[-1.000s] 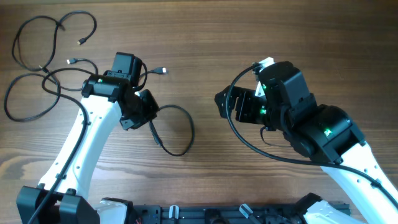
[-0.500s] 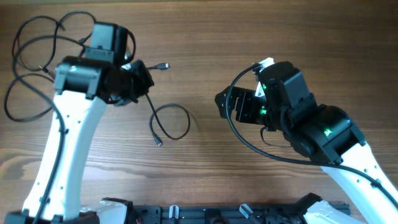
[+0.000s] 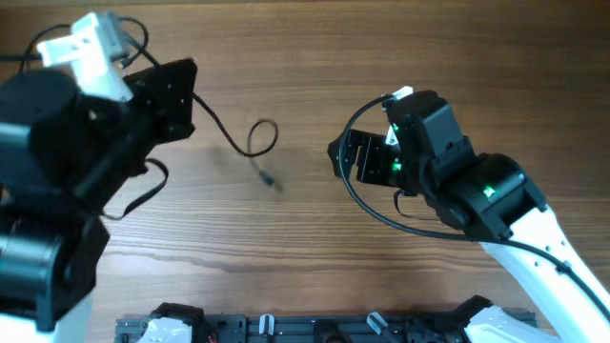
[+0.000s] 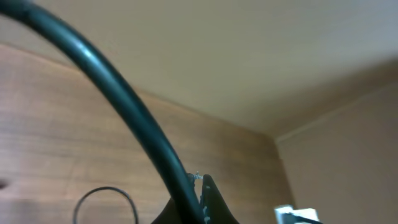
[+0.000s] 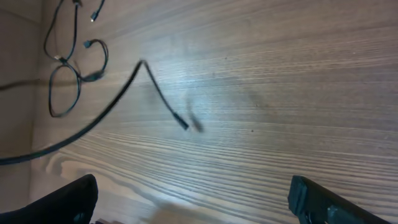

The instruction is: Untangle cables

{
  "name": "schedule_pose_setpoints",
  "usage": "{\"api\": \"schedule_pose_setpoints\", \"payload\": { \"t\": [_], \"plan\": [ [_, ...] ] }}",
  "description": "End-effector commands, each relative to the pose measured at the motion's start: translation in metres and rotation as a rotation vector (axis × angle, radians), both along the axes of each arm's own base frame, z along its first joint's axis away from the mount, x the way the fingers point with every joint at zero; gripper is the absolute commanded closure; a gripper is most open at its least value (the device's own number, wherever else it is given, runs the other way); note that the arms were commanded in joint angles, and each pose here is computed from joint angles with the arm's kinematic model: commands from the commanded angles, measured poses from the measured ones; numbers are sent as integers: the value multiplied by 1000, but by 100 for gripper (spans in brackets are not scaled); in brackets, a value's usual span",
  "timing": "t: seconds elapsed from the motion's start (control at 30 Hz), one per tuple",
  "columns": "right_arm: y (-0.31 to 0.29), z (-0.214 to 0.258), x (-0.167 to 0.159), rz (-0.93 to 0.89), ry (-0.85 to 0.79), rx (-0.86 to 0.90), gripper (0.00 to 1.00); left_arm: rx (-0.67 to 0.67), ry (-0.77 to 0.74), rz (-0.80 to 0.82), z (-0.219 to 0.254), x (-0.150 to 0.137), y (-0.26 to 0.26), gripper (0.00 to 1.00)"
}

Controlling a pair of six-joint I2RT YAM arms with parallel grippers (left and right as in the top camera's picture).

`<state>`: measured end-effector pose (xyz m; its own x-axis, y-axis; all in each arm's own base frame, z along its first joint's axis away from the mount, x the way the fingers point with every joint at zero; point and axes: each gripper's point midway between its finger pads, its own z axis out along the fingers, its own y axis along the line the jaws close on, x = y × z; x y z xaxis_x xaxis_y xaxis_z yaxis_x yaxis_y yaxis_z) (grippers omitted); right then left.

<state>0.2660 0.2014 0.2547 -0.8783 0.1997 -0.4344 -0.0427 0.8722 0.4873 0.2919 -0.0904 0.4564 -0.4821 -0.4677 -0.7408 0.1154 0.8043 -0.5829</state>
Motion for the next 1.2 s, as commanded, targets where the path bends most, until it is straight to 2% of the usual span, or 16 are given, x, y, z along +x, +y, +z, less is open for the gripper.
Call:
{"api": "schedule_pose_setpoints", "payload": {
  "t": [0.0,0.07,0.2,0.4,0.57,0.63,0.77,0.93,1.07,1.17],
  "plan": [
    [2,-8,4,-11,24,-7,0,-1,-57,-30,15,-7,-3,96],
    [3,-8,4,-11,23,-6,0,-67,-41,-5,18,-6,-3,96],
    [3,-8,4,-11,22,-5,0,-295,36,72,22,-1,-4,96],
    [3,-8,4,-10,22,-6,0,-426,8,101,41,8,-4,96],
    [3,-8,4,-9,21,-7,0,-657,66,305,39,15,19,96],
    [3,-8,4,-9,21,-7,0,-697,61,367,39,18,27,96],
    [3,-8,4,-9,21,-7,0,-709,-18,639,35,20,74,96],
    [3,-8,4,-9,21,-7,1,-858,-11,830,23,15,98,96],
    [3,-7,4,-9,20,-6,0,-957,20,830,20,17,93,96],
    [4,-6,6,-11,13,0,0,-1024,132,734,13,27,68,96]
  ]
}}
